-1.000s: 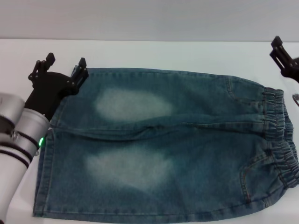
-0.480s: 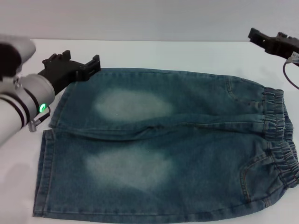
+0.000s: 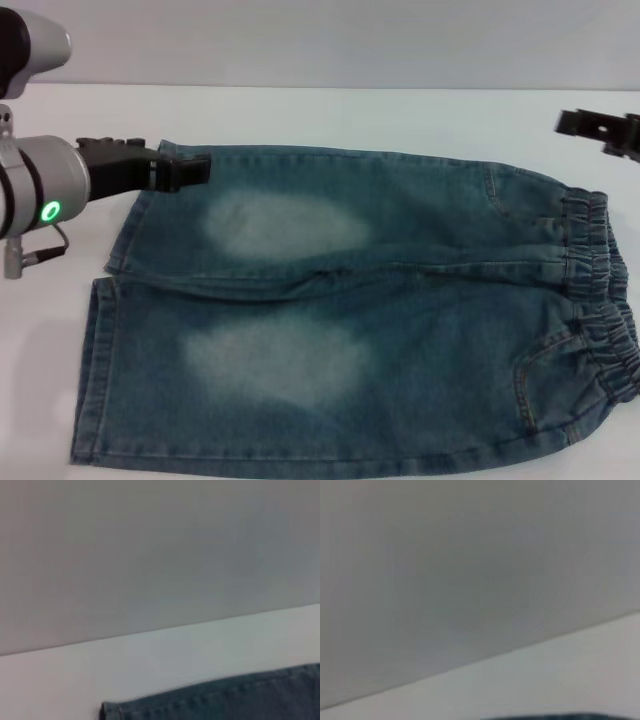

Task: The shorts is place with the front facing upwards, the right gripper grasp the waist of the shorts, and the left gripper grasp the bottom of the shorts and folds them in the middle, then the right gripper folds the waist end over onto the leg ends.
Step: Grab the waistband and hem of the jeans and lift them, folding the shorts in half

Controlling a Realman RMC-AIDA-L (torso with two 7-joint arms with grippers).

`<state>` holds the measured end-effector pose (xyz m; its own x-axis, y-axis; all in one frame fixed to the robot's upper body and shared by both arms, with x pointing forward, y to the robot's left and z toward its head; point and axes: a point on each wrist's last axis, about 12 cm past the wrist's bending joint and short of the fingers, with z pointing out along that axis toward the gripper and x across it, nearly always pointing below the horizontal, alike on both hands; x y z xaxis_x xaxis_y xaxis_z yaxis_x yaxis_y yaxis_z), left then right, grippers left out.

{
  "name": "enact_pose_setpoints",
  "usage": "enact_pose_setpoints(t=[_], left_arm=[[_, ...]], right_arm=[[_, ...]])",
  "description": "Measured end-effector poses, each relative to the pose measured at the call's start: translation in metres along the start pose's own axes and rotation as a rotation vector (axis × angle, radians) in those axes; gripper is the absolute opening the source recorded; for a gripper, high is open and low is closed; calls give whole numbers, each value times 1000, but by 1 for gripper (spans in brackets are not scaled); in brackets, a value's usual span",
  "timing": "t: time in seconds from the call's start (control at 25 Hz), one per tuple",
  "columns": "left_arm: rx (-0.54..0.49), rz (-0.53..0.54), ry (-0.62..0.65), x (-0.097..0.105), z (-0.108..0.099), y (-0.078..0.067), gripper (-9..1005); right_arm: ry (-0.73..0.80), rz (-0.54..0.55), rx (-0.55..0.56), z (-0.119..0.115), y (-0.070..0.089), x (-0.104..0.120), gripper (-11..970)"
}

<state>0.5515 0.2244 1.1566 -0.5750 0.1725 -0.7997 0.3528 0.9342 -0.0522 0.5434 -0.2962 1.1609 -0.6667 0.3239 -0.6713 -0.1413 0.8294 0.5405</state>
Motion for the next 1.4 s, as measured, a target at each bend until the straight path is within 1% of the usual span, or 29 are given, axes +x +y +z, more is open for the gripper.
enact_pose_setpoints(t=[0.08, 0.16, 0.2, 0.28, 0.48, 0.52, 0.64, 0.68, 0.72, 0.76, 0.8, 0.84, 0.96, 1.04, 1.08, 1.12, 1.24, 1.28, 1.32, 1.4], left_arm=[[4, 7, 25, -1, -8, -1, 823], [5, 8, 38, -1, -11, -2, 823], [11, 11, 75, 0, -18, -2, 824], [13, 11, 85, 0, -20, -3, 824], [21, -16, 110, 0, -39, -6, 820], [20, -35, 140, 0, -44, -7, 819], [15, -62, 209, 5, -49, -6, 816], [15, -62, 209, 5, -49, -6, 814], [16, -86, 265, 10, -51, -6, 813], [16, -86, 265, 10, -51, -6, 812], [16, -102, 298, 13, -53, -6, 811], [18, -112, 323, 15, -54, -7, 809], [18, -112, 323, 15, -54, -7, 806], [-12, -140, 433, 27, -58, -8, 803], [-30, -140, 461, 29, -59, -9, 802], [-71, -127, 522, 33, -61, -12, 801], [-103, -110, 574, 36, -61, -15, 797], [-103, -110, 574, 36, -61, -15, 796], [-115, -101, 614, 39, -62, -20, 795], [-118, -96, 641, 41, -62, -24, 793]], right_arm=[[21, 17, 9, -10, -7, -1, 804], [39, 32, 13, -18, -11, 0, 804], [42, 42, 15, -23, -14, -1, 804], [45, 57, 19, -31, -17, 0, 804], [77, 97, 26, -43, -23, 5, 804], [85, 105, 27, -44, -25, 6, 804], [101, 122, 39, -49, -30, 10, 804], [104, 129, 44, -51, -32, 12, 804], [107, 137, 48, -54, -35, 13, 804], [109, 142, 52, -56, -36, 15, 804], [114, 149, 55, -58, -38, 16, 804], [117, 152, 58, -59, -39, 17, 804], [132, 160, 62, -62, -43, 21, 804], [147, 162, 64, -62, -45, 24, 804], [153, 161, 65, -62, -45, 25, 804], [160, 161, 66, -62, -46, 26, 804], [178, 158, 63, -60, -46, 30, 804], [183, 158, 62, -59, -47, 31, 804], [188, 157, 61, -59, -47, 32, 803], [192, 156, 60, -59, -48, 33, 803]])
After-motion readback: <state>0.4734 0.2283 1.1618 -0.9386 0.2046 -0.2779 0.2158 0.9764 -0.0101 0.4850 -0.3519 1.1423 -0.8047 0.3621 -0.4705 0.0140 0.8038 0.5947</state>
